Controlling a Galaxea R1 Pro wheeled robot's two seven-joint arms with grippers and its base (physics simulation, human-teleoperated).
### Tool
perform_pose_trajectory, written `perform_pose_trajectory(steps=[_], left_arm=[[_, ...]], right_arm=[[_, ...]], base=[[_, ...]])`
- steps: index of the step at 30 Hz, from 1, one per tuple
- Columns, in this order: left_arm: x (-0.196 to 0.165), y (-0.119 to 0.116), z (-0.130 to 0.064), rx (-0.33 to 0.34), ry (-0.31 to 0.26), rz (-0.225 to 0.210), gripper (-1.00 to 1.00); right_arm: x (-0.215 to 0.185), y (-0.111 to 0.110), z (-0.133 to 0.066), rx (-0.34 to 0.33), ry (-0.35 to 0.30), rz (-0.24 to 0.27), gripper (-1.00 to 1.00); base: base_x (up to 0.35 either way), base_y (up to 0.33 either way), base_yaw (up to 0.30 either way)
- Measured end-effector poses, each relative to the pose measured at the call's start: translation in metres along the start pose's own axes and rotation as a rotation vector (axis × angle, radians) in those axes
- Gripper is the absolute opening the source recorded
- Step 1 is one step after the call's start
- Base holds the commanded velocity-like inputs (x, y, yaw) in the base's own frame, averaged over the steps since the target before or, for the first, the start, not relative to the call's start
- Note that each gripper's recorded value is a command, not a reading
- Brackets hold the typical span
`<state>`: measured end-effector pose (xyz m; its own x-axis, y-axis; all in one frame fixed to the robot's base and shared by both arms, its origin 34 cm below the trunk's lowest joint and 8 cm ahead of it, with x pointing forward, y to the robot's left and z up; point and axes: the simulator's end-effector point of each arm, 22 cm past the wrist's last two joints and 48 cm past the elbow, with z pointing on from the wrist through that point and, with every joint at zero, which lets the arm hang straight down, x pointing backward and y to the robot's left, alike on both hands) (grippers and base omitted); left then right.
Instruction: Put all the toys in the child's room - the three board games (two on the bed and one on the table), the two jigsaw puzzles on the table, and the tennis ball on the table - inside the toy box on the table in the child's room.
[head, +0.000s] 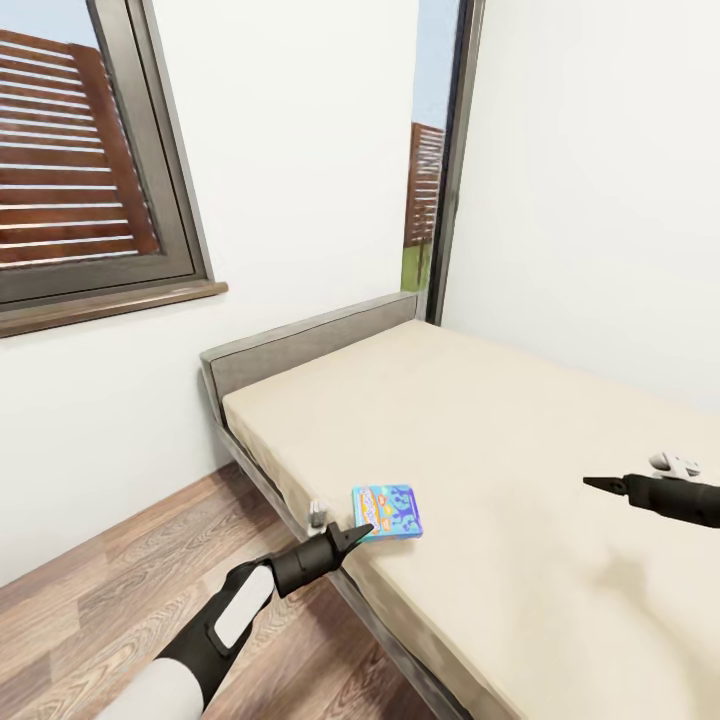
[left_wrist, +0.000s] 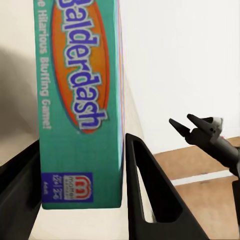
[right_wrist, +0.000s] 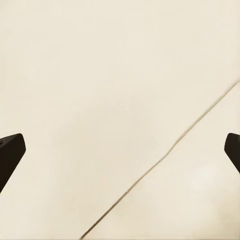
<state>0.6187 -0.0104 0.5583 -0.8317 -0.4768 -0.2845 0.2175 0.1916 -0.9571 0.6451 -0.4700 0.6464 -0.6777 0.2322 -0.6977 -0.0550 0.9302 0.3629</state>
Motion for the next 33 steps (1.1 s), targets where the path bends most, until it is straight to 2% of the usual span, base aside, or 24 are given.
perform_pose_trajectory(steps=[14,25,30,33], left_arm=[[0.001,-0.012,-0.001,0.028,-0.002,0.021,-1.0],[0.004,-0.021,-0.01,0.046,-0.013,0.043,-1.0],[0.004,-0.032,-0.019,0.061,-0.023,0.077,-1.0],[0.005,-0.033,-0.027,0.045,-0.03,0.098,-1.0]], right_arm=[[0.006,-0.002,0.001,0.001,0.009,0.001,1.0],[0.007,-0.001,0.001,-0.002,0.009,0.001,1.0],[0.007,0.0,0.002,-0.003,0.007,-0.001,1.0],[0.007,0.001,0.002,-0.005,0.005,-0.003,1.0]], base=[[0.0,0.0,0.0],[0.0,0.0,0.0],[0.0,0.0,0.0],[0.0,0.0,0.0]])
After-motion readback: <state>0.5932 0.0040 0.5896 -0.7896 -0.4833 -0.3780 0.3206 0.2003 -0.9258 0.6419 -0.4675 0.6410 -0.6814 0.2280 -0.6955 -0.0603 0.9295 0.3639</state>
